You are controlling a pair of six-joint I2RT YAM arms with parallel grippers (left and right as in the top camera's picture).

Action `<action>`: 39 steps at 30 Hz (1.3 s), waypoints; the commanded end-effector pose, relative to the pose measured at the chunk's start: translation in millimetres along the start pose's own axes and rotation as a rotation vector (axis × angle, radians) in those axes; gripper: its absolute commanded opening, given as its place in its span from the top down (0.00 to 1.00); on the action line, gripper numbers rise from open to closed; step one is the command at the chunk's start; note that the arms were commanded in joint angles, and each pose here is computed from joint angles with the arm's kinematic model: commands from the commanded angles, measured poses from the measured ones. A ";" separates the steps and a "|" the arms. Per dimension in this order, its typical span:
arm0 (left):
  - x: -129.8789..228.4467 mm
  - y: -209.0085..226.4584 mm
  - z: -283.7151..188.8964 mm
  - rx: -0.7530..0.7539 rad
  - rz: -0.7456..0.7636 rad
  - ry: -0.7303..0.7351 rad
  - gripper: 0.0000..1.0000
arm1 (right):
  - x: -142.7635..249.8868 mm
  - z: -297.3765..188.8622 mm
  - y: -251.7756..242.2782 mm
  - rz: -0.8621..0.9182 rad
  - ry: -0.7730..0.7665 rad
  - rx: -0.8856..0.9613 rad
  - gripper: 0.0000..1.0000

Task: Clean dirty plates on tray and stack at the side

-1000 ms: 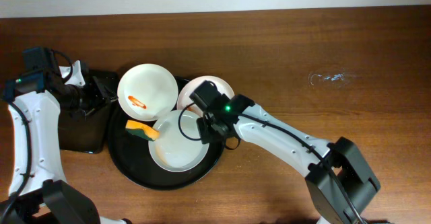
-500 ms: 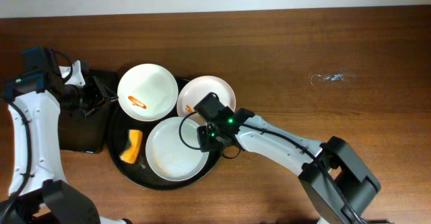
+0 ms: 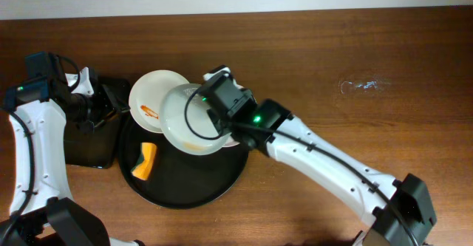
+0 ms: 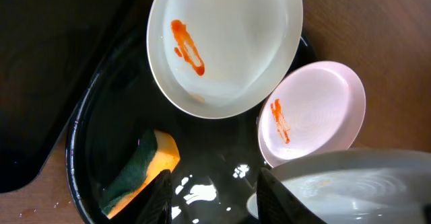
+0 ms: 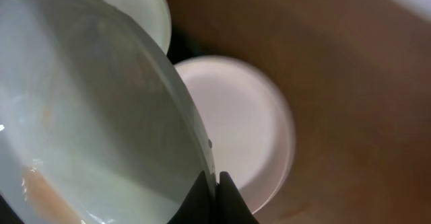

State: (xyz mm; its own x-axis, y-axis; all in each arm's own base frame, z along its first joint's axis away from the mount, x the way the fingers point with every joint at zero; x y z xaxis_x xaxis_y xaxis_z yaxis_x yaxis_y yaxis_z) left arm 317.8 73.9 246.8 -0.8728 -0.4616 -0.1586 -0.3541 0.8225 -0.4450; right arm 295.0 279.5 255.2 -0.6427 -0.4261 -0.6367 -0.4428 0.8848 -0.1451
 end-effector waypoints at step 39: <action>-3.8 -7.4 -11.5 0.019 0.049 -0.055 0.61 | 62.0 4.4 -322.7 0.884 0.194 0.079 0.95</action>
State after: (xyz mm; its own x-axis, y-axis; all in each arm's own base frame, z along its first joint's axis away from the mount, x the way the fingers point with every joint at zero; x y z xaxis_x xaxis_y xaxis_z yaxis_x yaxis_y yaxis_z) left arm 318.8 74.2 247.2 -0.8730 -0.4580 -0.1677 -0.3476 0.8254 -0.4449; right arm 396.4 32.5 269.2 -0.8528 0.2116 -0.4774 0.1486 0.9748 0.1665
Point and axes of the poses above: each gripper's point midway between its finger pads, its own z axis out along the fingers, its own y axis along the line the jaws close on, x = y × z, the point moved 9 cm from there along -z, back along the fingers, and after that the axes turned 1 degree about z, right-handed, at the moved point
